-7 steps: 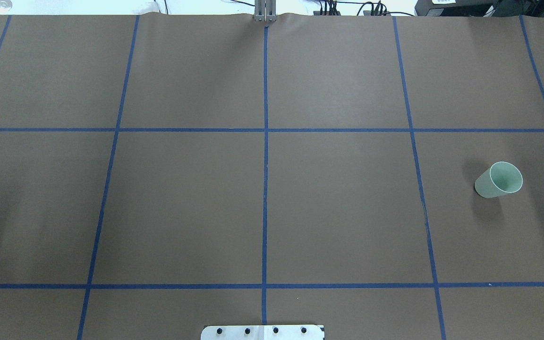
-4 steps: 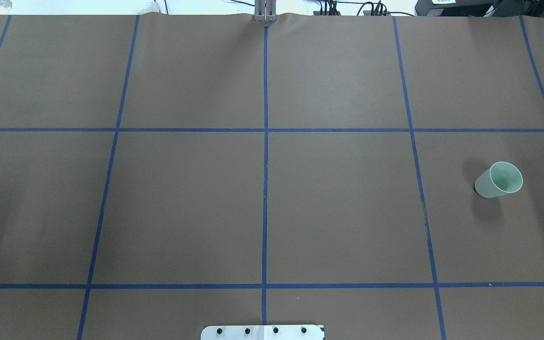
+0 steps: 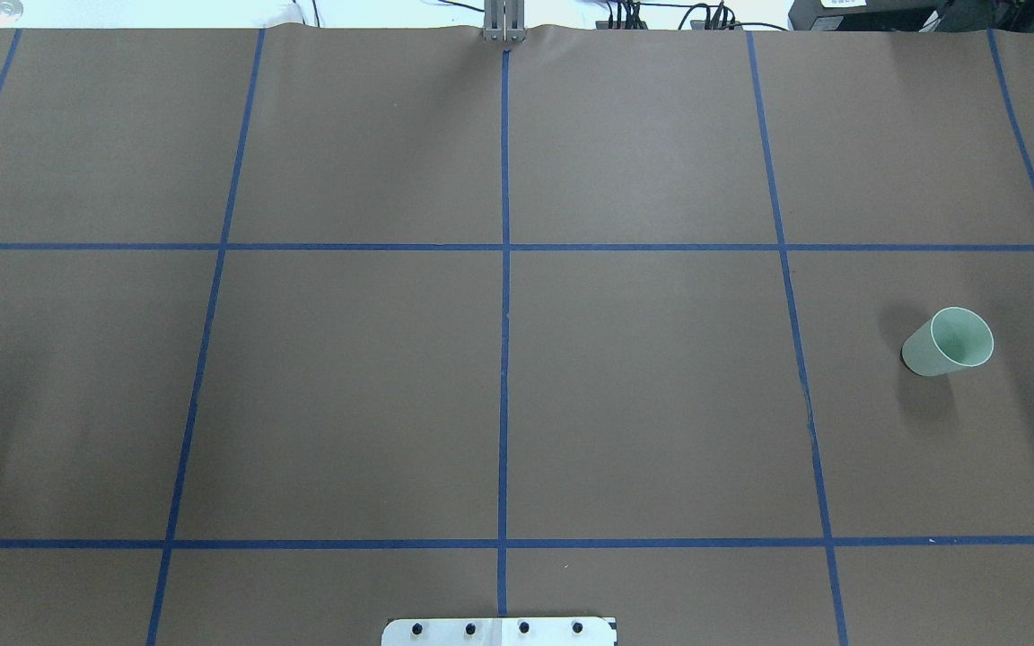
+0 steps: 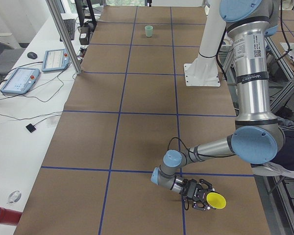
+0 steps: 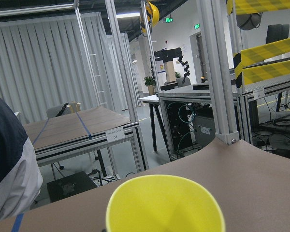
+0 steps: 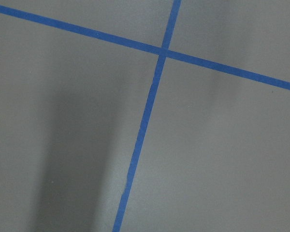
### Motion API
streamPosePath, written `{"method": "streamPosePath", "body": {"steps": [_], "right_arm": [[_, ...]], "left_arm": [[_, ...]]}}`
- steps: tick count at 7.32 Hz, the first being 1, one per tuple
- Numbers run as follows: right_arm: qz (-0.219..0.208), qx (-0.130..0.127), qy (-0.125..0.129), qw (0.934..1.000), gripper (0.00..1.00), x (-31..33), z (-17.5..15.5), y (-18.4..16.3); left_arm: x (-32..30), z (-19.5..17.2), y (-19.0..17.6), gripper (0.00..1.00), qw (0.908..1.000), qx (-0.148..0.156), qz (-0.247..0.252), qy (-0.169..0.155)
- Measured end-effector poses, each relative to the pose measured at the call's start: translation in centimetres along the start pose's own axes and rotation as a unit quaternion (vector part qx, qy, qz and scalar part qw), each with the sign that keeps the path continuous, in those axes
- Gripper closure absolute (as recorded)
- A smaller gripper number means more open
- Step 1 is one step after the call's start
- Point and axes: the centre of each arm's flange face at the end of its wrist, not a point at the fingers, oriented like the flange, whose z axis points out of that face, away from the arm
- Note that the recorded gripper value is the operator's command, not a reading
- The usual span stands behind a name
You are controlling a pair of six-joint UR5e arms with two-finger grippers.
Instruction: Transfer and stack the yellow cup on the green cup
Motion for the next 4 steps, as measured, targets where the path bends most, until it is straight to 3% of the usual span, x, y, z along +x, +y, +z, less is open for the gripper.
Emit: {"method": "streamPosePath", "body": {"steps": [2, 4], "right_arm": [[0.001, 0.0, -0.001, 1.0, 0.0, 0.0, 0.0, 0.0], [0.0, 0.001, -0.003, 1.0, 0.0, -0.1, -0.1, -0.1]], "left_arm": [[1.3, 0.6, -1.8, 0.61, 0.9975, 0.05, 0.031, 0.038], [3.6, -0.8, -4.5, 0.61, 0.9905, 0.081, 0.057, 0.096]]}}
